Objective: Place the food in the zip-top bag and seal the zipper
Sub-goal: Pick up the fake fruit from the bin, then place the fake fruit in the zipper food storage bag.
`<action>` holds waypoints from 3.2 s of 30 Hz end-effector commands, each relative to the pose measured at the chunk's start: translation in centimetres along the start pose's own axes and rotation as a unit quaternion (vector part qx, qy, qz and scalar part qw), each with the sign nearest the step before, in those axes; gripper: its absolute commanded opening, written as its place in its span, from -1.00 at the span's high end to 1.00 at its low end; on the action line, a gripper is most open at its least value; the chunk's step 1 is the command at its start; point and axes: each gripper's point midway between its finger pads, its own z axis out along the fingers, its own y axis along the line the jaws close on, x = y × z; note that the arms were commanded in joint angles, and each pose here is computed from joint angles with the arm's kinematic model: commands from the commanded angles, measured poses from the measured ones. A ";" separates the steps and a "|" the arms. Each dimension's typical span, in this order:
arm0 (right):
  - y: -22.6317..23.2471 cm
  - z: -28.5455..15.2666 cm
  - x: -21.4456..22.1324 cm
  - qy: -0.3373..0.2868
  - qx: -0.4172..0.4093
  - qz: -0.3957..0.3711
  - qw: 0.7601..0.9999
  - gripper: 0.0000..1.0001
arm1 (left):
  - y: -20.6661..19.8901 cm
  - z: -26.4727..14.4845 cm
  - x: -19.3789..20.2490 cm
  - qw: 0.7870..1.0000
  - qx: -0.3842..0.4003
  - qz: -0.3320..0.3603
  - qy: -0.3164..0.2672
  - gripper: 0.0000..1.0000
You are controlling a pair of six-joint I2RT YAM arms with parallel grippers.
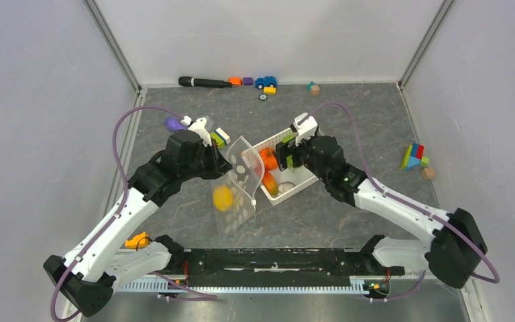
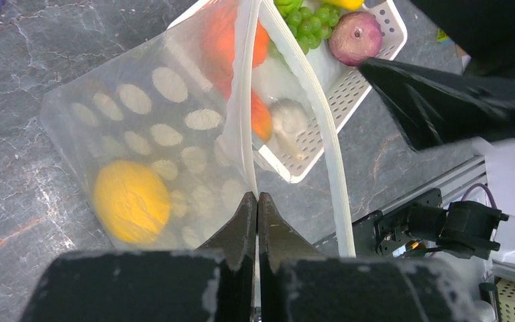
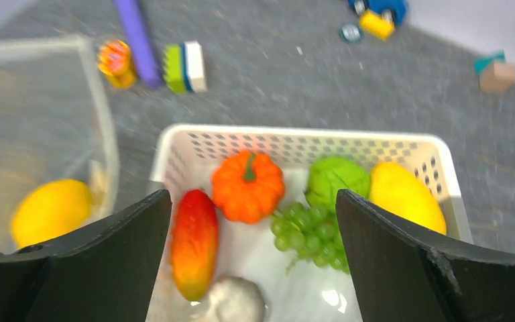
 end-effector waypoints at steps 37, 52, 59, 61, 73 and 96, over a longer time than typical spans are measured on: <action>-0.3 13.2 10.5 0.096 -0.050 -0.099 0.989 0.29 | -0.3 -0.4 -0.9 1.000 0.009 0.014 -0.016 0.96; -0.3 12.9 10.6 0.100 -0.050 -0.091 0.990 1.00 | -0.2 -0.3 -0.9 1.000 0.007 0.014 -0.016 0.96; -1.5 10.5 6.9 0.061 -0.009 -0.068 0.996 1.00 | -0.2 -0.3 -0.8 1.000 0.008 0.013 -0.015 0.96; -2.0 9.6 5.7 0.048 0.007 -0.063 0.997 1.00 | -0.2 -0.3 -0.8 1.000 0.009 0.013 -0.014 0.96; -0.2 1.4 -4.6 -0.126 -0.047 -0.015 0.991 1.00 | -0.4 -0.3 -0.8 1.000 0.012 0.012 -0.013 0.96; 11.1 0.5 -6.0 -0.150 -0.268 0.059 0.950 1.00 | -1.2 -0.2 -0.4 0.999 0.038 0.016 -0.004 0.96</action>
